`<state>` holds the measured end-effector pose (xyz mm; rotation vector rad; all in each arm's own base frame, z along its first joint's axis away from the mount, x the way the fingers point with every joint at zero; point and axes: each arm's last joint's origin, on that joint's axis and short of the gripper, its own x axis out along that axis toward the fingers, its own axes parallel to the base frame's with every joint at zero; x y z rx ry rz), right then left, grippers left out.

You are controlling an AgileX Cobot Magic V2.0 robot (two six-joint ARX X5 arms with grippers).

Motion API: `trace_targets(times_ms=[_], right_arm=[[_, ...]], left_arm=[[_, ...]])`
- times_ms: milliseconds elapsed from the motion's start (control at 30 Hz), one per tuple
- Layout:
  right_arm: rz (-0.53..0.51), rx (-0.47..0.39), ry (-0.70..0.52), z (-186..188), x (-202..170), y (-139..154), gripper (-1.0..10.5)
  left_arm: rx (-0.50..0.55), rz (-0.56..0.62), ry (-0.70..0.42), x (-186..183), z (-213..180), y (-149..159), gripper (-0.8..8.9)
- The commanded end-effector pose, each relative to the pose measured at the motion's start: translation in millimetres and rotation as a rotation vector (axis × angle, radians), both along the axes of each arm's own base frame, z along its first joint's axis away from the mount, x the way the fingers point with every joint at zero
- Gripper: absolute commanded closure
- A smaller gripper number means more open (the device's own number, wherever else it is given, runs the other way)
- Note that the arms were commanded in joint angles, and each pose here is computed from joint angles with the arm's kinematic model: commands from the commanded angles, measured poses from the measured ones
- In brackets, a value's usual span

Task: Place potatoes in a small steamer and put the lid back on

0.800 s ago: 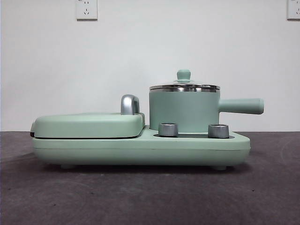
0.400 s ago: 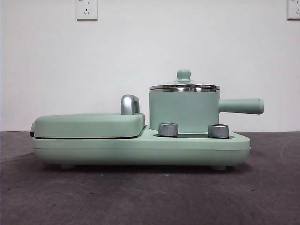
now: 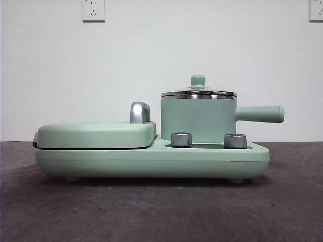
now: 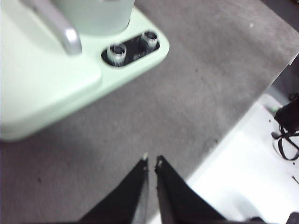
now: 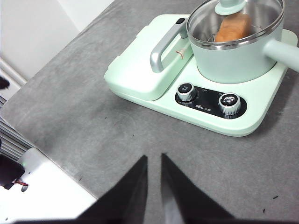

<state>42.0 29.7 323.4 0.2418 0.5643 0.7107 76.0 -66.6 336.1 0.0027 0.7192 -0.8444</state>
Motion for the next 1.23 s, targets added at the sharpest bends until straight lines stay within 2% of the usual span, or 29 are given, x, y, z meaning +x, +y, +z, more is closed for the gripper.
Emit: trace_targets(times_ms=[33,567,733,867,1000,1133,1233], right_arm=[[0.010,0.002,-0.018,2.4,0.0,0.3,9.3],[0.009,0.002,-0.020,2.5,0.1,0.3,9.3],[0.009,0.002,-0.020,2.5,0.1,0.3,9.3],[0.009,0.002,-0.020,2.5,0.1,0.3,9.3],[0.009,0.002,-0.020,2.5,0.1,0.3,9.3],[0.009,0.002,-0.020,2.5,0.1,0.3,9.3],[0.009,0.002,-0.020,2.5,0.1,0.3,9.3]], left_arm=[[-0.008,0.019,0.033,-4.0,0.7,2.5,8.08],[-0.021,0.021,0.017,-11.7,1.6,8.5,8.08],[-0.050,0.085,-0.027,-18.3,-0.4,19.8,8.08],[-0.051,0.175,-0.167,-12.1,-18.9,27.8,8.08],[-0.035,0.251,-0.385,-4.8,-48.7,35.6,8.08],[-0.078,0.329,-0.583,2.5,-76.2,40.3,8.08],[-0.097,0.380,-0.671,6.5,-96.8,43.0,8.08]])
